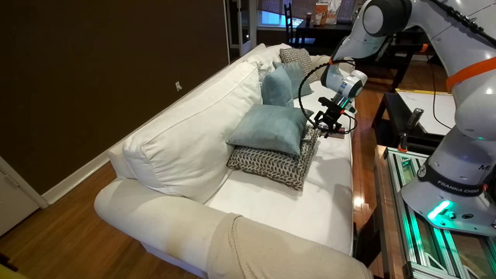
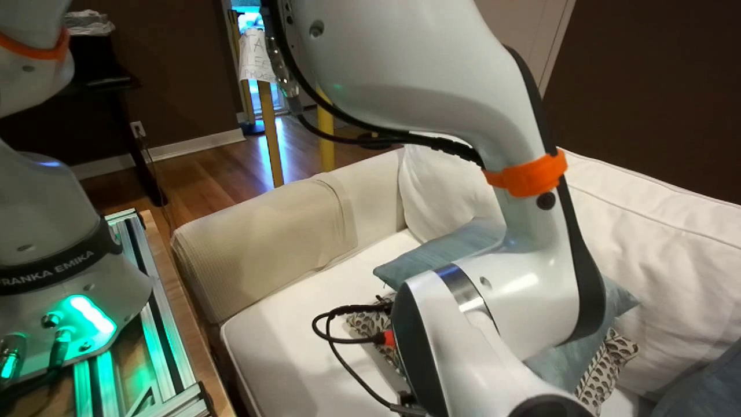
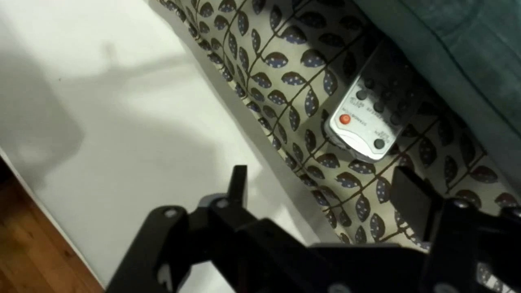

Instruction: Place remote between the two vertically stacked cushions

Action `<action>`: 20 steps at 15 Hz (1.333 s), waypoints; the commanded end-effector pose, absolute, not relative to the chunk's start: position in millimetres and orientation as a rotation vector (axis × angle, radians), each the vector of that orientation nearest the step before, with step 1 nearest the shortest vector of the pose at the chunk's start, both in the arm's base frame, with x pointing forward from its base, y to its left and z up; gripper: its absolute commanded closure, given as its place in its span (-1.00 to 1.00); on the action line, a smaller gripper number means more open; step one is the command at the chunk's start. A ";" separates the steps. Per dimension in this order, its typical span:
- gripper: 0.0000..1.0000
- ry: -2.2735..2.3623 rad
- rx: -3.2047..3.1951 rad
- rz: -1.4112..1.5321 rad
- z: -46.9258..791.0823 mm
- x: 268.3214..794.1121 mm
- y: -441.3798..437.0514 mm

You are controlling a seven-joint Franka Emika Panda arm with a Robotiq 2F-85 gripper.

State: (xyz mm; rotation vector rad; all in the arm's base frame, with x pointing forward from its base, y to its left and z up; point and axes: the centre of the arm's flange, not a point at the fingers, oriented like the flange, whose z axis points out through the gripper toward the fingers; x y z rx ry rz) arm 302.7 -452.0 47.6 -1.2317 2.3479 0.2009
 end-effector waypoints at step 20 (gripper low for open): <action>-1.00 1.728 -2.667 -0.315 158.9 293.3 -365.5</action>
